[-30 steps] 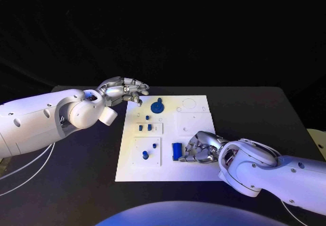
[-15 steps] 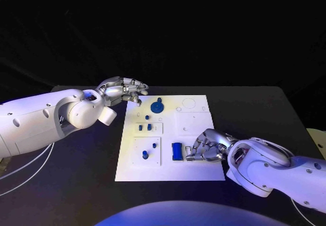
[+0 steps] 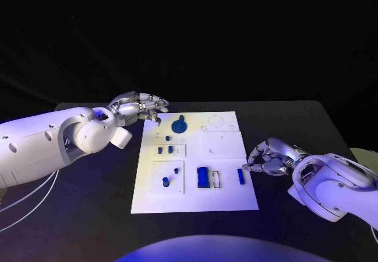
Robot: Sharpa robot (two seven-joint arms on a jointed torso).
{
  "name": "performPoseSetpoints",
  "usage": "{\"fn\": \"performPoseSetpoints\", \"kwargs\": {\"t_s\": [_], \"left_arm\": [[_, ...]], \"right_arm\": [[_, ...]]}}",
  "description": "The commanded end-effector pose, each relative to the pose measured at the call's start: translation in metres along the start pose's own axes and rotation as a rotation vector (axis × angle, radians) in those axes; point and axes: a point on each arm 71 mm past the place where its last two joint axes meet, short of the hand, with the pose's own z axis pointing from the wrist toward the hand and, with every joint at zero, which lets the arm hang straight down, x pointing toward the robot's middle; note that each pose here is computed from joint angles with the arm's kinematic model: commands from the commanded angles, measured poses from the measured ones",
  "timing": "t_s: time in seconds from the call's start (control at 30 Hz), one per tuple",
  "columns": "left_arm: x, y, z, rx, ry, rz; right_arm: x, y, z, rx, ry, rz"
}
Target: Assemble the parts on the task board
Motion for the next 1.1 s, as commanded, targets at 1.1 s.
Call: {"fn": "performPoseSetpoints", "kwargs": {"t_s": [1.1], "left_arm": [[0.0001, -0.0011, -0.0018, 0.008, 0.011, -0.009]], "right_arm": [[0.045, 0.003, 0.011, -0.008, 0.081, -0.17]]}}
